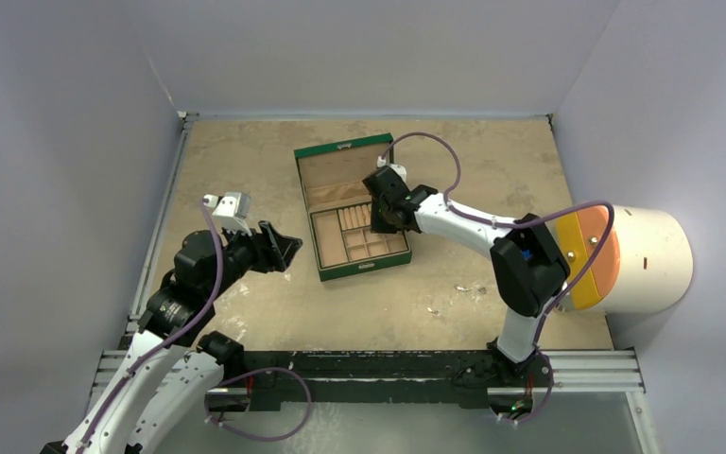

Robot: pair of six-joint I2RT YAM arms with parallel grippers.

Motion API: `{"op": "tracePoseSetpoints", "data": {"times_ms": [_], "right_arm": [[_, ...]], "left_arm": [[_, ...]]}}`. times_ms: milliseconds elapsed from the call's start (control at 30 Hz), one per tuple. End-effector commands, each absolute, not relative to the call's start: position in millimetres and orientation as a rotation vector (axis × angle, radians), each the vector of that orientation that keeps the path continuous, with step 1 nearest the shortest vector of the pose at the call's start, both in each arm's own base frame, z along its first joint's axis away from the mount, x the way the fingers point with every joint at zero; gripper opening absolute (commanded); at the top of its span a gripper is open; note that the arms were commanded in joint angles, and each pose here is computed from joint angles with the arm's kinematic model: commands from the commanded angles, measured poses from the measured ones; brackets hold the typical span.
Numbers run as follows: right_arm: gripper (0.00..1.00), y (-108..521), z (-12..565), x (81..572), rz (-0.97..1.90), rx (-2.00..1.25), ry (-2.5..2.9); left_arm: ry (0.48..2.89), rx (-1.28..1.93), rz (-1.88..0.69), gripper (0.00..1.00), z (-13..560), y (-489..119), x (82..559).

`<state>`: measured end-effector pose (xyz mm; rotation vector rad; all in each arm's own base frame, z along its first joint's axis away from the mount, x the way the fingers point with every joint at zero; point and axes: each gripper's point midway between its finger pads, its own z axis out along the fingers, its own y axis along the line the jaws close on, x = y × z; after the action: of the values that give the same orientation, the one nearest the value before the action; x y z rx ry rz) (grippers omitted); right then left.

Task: Organize the mixed jewelry

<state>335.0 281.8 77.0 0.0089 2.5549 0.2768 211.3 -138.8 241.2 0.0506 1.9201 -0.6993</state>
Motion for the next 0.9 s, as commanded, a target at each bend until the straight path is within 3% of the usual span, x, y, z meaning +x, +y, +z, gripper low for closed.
{"op": "tracePoseSetpoints", "data": {"times_ms": [0,233,567,867], "right_arm": [[0.06,286.3,96.9,331.9,0.336,0.001,2.509],[0.07,282.3,91.9,327.9,0.32,0.009,2.518],[0.22,283.2,104.9,328.3,0.338,0.008,2.502],[0.23,256.6,132.0,309.2,0.322,0.015,2.455]], "left_arm": [[1.87,0.039,-0.701,0.66,256.5,-137.2,215.8],[1.875,0.039,-0.701,0.66,255.2,-137.5,216.0],[1.871,0.041,-0.704,0.66,256.3,-137.6,215.7],[1.872,0.039,-0.701,0.66,256.0,-137.3,215.8]]}}
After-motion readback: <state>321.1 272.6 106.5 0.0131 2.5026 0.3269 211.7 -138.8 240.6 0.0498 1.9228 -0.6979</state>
